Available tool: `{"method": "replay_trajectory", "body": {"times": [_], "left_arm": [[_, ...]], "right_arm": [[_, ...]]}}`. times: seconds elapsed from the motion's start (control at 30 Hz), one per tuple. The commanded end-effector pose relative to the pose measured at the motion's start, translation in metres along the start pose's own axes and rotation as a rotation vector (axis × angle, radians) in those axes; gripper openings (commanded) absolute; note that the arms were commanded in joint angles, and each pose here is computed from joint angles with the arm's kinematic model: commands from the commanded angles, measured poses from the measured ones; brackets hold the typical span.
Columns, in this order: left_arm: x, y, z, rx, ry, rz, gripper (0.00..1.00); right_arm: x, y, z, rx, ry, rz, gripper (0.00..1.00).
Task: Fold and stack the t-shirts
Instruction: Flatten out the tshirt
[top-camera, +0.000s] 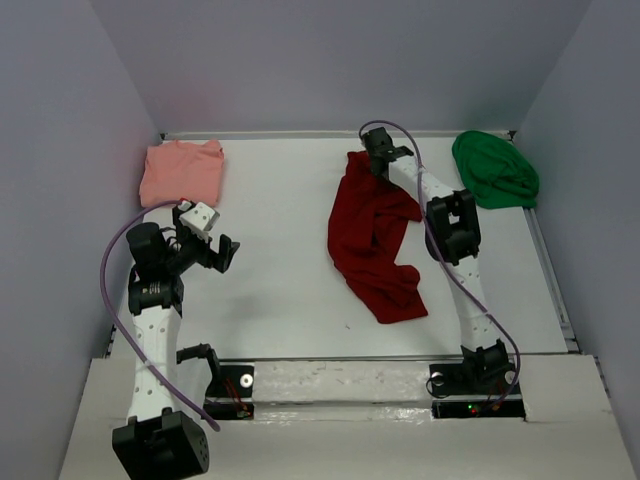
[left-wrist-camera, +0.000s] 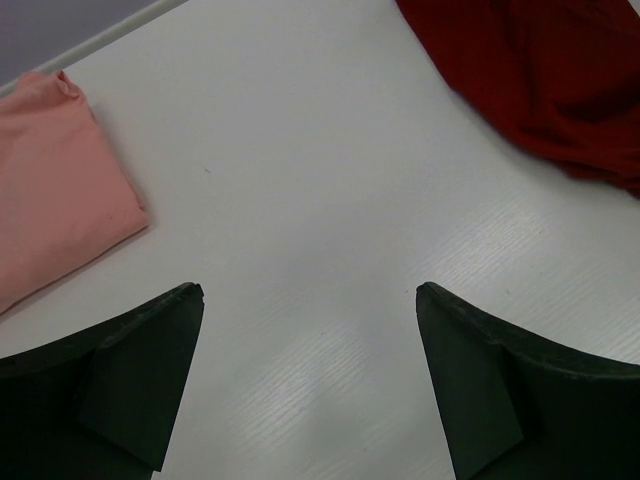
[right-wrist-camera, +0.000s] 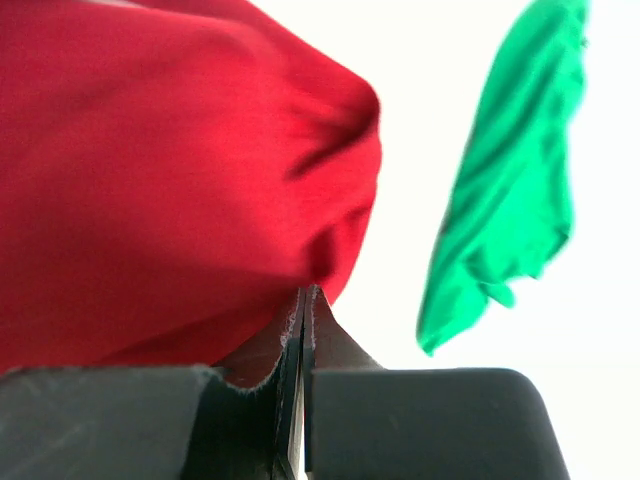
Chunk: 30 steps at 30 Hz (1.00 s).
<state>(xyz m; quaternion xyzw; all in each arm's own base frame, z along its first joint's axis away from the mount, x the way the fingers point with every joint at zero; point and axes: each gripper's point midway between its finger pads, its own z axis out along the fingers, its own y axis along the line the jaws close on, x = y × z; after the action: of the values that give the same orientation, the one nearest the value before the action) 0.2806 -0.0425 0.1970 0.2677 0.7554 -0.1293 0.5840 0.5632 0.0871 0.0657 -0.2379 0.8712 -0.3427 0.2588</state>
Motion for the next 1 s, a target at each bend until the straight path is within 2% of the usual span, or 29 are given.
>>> {"method": "replay_trajectory", "body": {"times": [0.0,0.1,0.2,0.37,0.4,0.43,0.47,0.5,0.57,0.63,0.67,0.77,0.97], "left_arm": [[-0.006,0.001,0.0,0.001,-0.03,0.027,0.99],[-0.006,0.001,0.0,0.001,-0.03,0.029,0.99],[-0.006,0.001,0.0,0.003,-0.03,0.026,0.99],[-0.014,0.0,0.005,0.034,-0.043,-0.016,0.99],[-0.016,-0.001,0.006,0.046,-0.042,-0.028,0.99],[-0.017,-0.002,0.009,0.059,-0.038,-0.041,0.99],[-0.021,-0.003,0.013,0.085,-0.022,-0.049,0.99],[-0.023,-0.005,0.017,0.099,-0.009,-0.046,0.99],[-0.025,-0.002,0.026,0.112,0.042,-0.044,0.99],[-0.03,-0.012,0.037,0.145,0.077,-0.019,0.99],[-0.033,-0.016,0.042,0.174,0.101,-0.008,0.99],[-0.042,-0.045,0.062,0.25,0.144,0.033,0.98],[-0.023,-0.108,0.092,0.444,0.268,0.021,0.99]], "right_arm": [[-0.011,-0.046,-0.004,0.118,-0.03,0.06,0.0],[-0.018,-0.056,-0.015,0.065,-0.079,0.1,0.0],[-0.037,-0.085,-0.057,0.006,-0.191,0.172,0.0],[-0.024,-0.132,-0.114,-0.009,-0.247,0.236,0.0],[-0.02,-0.133,-0.12,-0.021,-0.251,0.24,0.03],[-0.006,-0.126,-0.117,-0.043,-0.222,0.242,0.31],[0.003,-0.14,-0.127,-0.041,-0.233,0.277,0.39],[0.01,-0.141,-0.127,-0.054,-0.227,0.291,0.42],[0.035,-0.138,-0.12,-0.071,-0.18,0.313,0.6],[0.051,-0.144,-0.124,-0.071,-0.166,0.338,0.7],[0.069,-0.139,-0.114,-0.077,-0.12,0.339,0.71],[0.09,-0.138,-0.114,-0.1,-0.098,0.375,0.73],[0.141,-0.129,-0.104,-0.14,-0.016,0.392,0.74]]}}
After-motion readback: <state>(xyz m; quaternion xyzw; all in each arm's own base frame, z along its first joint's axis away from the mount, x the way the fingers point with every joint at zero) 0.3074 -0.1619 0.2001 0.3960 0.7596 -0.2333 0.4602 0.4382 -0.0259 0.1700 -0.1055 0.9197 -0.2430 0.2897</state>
